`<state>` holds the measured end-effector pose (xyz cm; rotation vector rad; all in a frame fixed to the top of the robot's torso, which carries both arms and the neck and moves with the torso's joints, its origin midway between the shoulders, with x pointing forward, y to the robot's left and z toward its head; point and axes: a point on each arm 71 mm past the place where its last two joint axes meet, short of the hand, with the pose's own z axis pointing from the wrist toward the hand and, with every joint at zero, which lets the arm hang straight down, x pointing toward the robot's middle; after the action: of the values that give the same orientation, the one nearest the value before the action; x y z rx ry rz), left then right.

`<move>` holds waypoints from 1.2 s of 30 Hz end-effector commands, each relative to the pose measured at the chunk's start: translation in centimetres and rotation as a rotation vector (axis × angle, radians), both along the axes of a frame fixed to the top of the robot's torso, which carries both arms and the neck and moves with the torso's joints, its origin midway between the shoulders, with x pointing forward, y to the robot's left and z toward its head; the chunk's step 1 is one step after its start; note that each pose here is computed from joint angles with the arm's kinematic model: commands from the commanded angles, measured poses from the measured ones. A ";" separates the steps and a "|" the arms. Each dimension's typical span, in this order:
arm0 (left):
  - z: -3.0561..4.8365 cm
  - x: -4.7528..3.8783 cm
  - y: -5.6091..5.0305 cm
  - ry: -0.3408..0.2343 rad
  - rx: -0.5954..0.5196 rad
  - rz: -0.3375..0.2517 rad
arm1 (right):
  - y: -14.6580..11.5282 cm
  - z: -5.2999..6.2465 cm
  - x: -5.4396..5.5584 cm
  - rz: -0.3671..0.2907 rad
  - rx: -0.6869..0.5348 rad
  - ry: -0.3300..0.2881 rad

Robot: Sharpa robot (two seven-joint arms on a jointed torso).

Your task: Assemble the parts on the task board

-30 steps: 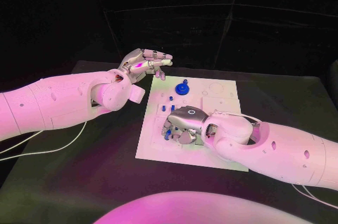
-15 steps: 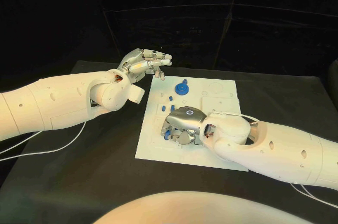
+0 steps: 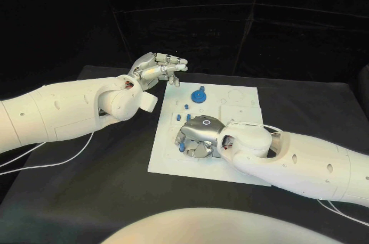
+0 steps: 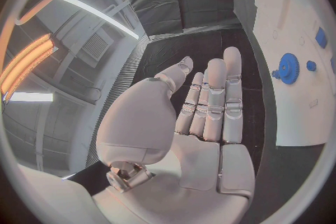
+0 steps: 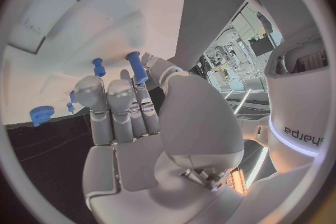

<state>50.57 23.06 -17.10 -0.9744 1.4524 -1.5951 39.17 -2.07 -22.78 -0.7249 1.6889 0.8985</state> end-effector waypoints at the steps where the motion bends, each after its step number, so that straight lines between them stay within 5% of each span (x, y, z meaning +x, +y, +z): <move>1: 0.10 -0.02 -0.1 0.000 -0.008 -0.010 | 0.0 0.2 0.0 -0.002 0.013 -0.022; 14: 0.08 0.00 0.0 0.002 -0.007 -0.009 | -1.8 1.8 -0.1 -0.040 0.222 -0.084; 19: 0.07 -0.01 0.1 0.004 -0.006 -0.009 | -5.2 2.7 -0.2 -0.124 0.313 -0.020; 28: 0.07 -0.06 0.1 0.005 -0.006 -0.008 | -14.5 3.7 1.0 -0.448 0.323 0.219; 36: 0.09 -0.21 0.0 0.006 -0.007 -0.012 | -19.1 3.4 0.7 -0.676 0.201 0.223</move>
<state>50.43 23.25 -17.13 -0.9788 1.4587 -1.5933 39.77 -20.36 -18.96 -0.0032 1.7591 0.7647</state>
